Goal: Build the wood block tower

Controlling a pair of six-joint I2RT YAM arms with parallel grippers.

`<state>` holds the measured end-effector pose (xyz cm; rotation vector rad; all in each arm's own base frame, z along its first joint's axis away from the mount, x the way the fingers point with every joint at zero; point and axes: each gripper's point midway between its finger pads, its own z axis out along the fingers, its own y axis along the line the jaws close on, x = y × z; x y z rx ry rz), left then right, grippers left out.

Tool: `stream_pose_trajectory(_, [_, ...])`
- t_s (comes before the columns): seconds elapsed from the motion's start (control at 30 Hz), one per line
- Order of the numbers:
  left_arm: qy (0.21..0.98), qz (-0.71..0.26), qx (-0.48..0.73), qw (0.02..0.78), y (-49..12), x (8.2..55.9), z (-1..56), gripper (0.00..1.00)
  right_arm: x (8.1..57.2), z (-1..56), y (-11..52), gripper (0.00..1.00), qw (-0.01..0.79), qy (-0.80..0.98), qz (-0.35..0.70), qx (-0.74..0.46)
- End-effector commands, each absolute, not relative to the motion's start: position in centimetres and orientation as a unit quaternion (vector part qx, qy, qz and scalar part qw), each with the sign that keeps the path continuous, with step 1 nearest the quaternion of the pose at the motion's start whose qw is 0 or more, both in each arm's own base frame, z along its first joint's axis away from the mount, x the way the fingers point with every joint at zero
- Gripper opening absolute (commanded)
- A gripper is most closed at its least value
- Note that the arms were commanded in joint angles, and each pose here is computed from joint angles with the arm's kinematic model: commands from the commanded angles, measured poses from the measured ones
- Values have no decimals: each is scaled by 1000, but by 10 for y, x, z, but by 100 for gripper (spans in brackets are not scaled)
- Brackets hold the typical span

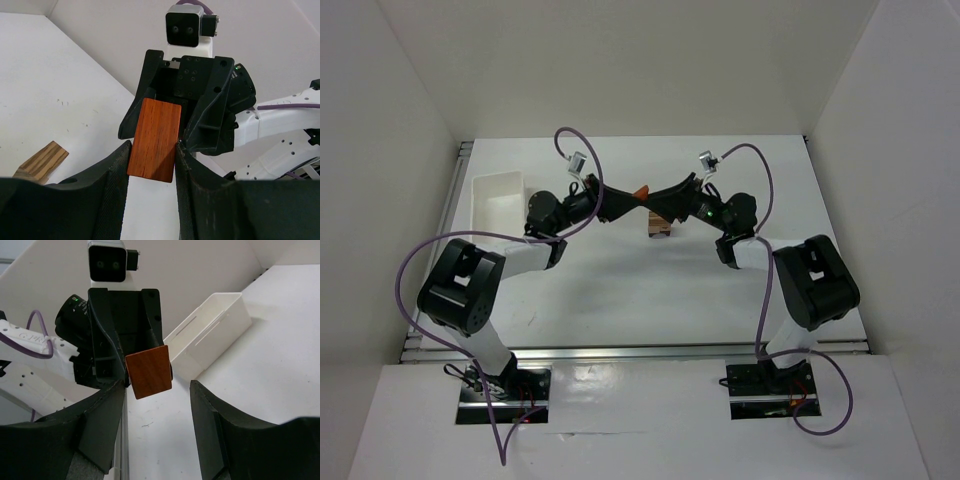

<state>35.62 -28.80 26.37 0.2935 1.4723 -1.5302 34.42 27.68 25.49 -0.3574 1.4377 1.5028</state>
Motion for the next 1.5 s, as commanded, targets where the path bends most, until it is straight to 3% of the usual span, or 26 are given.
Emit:
stream_pose_trajectory(0.0, [474, -635, 220, 569, -292, 330, 329, 0, 333, 306, 273, 62, 565, 492, 631, -200])
stream_pose_trajectory(0.43, [480, -618, 231, 578, -297, 328, 331, 0, 327, 312, 273, 58, 560, 470, 651, -203])
stream_pose_trajectory(0.47, [485, -618, 229, 575, -297, 329, 329, 0, 324, 318, 272, 53, 567, 460, 651, -209])
stream_pose_trajectory(0.67, [480, -616, 232, 580, -296, 327, 332, 0, 316, 326, 269, 52, 581, 436, 653, -216])
stream_pose_trajectory(0.73, [481, -618, 230, 577, -296, 327, 332, 0, 313, 331, 268, 44, 587, 422, 655, -222])
stream_pose_trajectory(0.83, [482, -622, 233, 572, -297, 326, 330, 0, 308, 334, 267, 44, 591, 406, 656, -233])
stream_pose_trajectory(1.13, [464, -653, 241, 548, -298, 311, 335, 0, 310, 336, 266, 58, 592, 395, 650, -267])
stream_pose_trajectory(1.47, [460, -661, 242, 542, -298, 308, 339, 0, 303, 360, 252, 57, 633, 364, 615, -297])
